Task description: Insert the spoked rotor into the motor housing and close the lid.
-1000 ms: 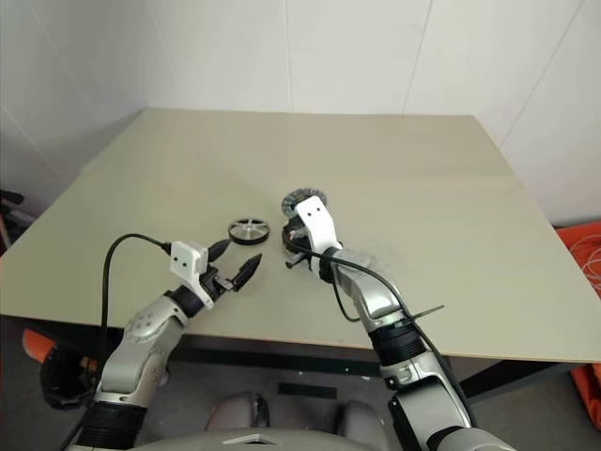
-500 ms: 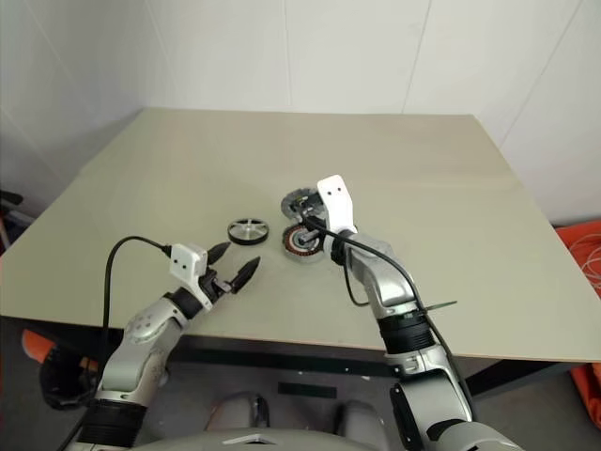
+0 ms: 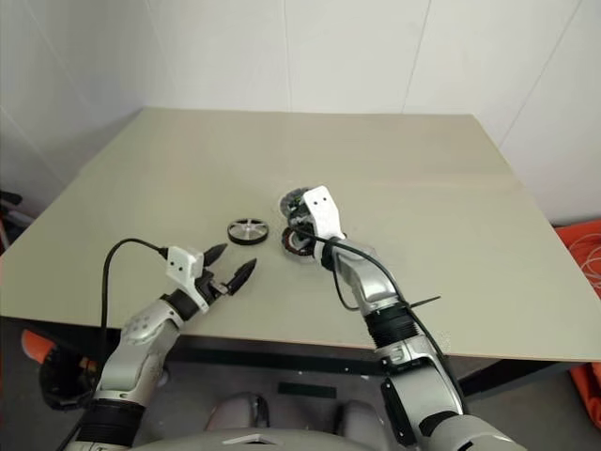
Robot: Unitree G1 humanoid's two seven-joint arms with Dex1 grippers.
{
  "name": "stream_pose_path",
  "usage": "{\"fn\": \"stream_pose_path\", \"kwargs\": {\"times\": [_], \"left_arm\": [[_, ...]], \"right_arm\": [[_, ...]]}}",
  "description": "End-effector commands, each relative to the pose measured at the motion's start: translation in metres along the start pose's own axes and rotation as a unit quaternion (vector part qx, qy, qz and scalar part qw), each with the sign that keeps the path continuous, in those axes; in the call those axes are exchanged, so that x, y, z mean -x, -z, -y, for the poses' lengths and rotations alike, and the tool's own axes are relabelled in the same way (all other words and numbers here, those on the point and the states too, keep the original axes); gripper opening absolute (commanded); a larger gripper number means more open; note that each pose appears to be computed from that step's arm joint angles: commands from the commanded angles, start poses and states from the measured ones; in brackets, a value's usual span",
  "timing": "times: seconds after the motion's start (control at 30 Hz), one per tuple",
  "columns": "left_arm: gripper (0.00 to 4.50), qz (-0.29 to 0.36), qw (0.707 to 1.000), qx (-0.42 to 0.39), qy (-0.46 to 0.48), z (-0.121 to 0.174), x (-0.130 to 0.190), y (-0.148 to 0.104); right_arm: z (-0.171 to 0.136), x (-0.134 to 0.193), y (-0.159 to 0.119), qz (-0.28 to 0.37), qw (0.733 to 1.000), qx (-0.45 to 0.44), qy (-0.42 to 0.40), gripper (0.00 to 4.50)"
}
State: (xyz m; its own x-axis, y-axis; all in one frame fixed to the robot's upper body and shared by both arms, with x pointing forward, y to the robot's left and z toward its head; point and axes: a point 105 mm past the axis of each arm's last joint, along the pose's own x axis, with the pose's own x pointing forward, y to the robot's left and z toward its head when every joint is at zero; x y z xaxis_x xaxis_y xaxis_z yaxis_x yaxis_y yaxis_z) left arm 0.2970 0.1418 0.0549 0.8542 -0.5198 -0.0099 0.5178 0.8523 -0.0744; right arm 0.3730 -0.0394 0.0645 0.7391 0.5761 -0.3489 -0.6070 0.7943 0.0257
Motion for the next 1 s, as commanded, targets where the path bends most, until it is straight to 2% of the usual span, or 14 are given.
{"fn": "stream_pose_path", "kwargs": {"times": [0.03, 0.37, 0.67, 1.0], "left_arm": [[4.5, 0.022, 1.0, -0.011, -0.003, -0.005, 0.002, -0.01], [4.5, 0.023, 1.0, -0.009, -0.004, -0.004, 0.003, -0.009], [4.5, 0.024, 1.0, -0.009, -0.002, -0.001, 0.003, -0.011], [4.5, 0.025, 1.0, -0.009, -0.002, 0.0, 0.004, -0.012]], "right_arm": [[-0.004, -0.004, -0.008, 0.012, 1.0, 0.013, -0.007, 0.04], [0.003, 0.001, 0.0, 0.006, 1.0, 0.008, 0.005, 0.04], [0.005, 0.015, -0.027, 0.057, 0.998, 0.005, 0.004, 0.04], [-0.003, 0.012, -0.03, 0.057, 0.998, 0.009, -0.005, 0.04]]}}
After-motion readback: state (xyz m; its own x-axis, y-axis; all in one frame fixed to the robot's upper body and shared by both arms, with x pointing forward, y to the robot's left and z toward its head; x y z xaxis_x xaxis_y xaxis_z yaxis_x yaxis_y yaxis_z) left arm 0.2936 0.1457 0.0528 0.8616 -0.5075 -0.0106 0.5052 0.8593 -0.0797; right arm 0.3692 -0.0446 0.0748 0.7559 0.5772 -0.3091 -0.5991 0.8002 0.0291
